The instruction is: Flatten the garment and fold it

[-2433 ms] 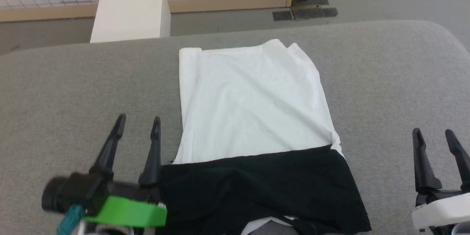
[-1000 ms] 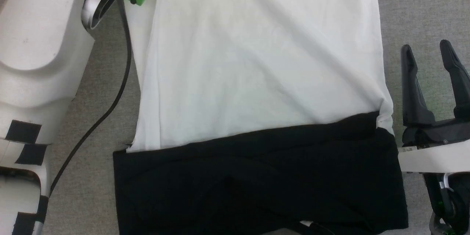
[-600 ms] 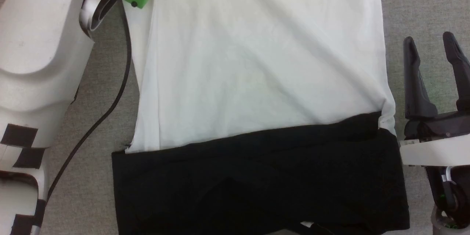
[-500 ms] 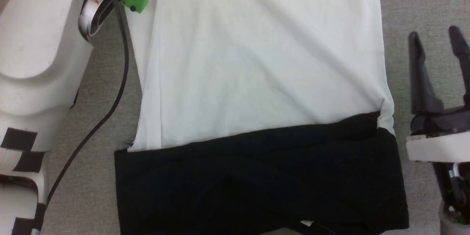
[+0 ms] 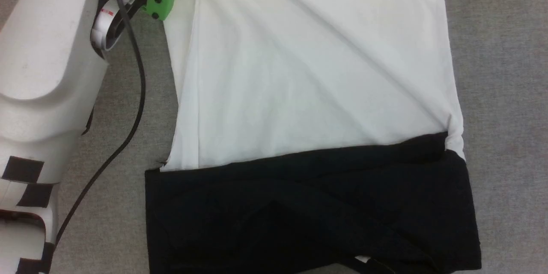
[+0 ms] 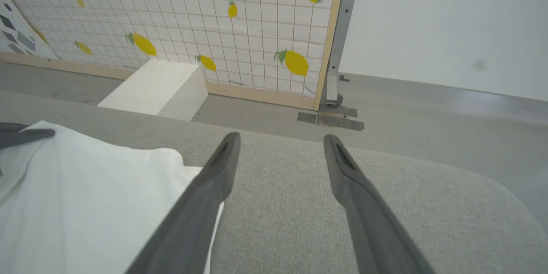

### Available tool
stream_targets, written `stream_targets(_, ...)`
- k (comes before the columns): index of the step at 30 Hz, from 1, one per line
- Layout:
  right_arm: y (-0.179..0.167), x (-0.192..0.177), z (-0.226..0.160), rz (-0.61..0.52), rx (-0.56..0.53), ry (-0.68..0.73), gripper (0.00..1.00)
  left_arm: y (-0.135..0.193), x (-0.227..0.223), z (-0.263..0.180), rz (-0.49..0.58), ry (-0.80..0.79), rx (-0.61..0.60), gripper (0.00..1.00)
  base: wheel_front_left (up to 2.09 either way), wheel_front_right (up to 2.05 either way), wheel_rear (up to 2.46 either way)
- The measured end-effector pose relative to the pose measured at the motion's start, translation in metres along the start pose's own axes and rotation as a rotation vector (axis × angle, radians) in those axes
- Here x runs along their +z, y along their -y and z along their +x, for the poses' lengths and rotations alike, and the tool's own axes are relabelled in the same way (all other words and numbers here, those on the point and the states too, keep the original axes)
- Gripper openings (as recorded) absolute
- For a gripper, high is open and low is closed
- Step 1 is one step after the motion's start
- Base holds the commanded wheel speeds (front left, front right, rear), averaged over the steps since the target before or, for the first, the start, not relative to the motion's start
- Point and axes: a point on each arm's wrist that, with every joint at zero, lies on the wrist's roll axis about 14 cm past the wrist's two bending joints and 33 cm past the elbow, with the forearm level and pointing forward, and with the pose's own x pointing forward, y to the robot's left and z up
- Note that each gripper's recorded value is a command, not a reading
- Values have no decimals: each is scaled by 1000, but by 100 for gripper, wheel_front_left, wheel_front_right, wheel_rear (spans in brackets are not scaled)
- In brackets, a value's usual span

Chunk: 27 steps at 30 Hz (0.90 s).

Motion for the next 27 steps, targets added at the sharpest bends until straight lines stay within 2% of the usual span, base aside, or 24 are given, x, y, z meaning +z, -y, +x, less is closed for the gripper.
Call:
stream_targets(8, -27, -51, 47, 41, 82, -275, 100, 4, -11, 7, -6, -13, -11, 0, 0, 0, 0)
stream_targets(13, -43, -85, 62, 6, 113, -408, 100, 3, -14, 9, -5, -15, -11, 0, 0, 0, 0)
stream_targets(19, -58, -118, 73, 8, 136, -503, 100, 1, -16, 12, -9, -11, -7, 0, 0, 0, 0)
stream_targets(25, -69, -133, 90, 12, 145, -515, 100, -3, -19, 16, -12, -5, 1, 0, 0, 0, 0)
stream_targets(26, -71, -134, 93, 18, 145, -513, 85, -3, -19, 16, -12, -3, 0, 0, 0, 0, 0)
stream_targets(27, -71, -134, 95, 20, 145, -511, 36, -4, -20, 17, -13, -2, 1, 0, 0, 0, 0)
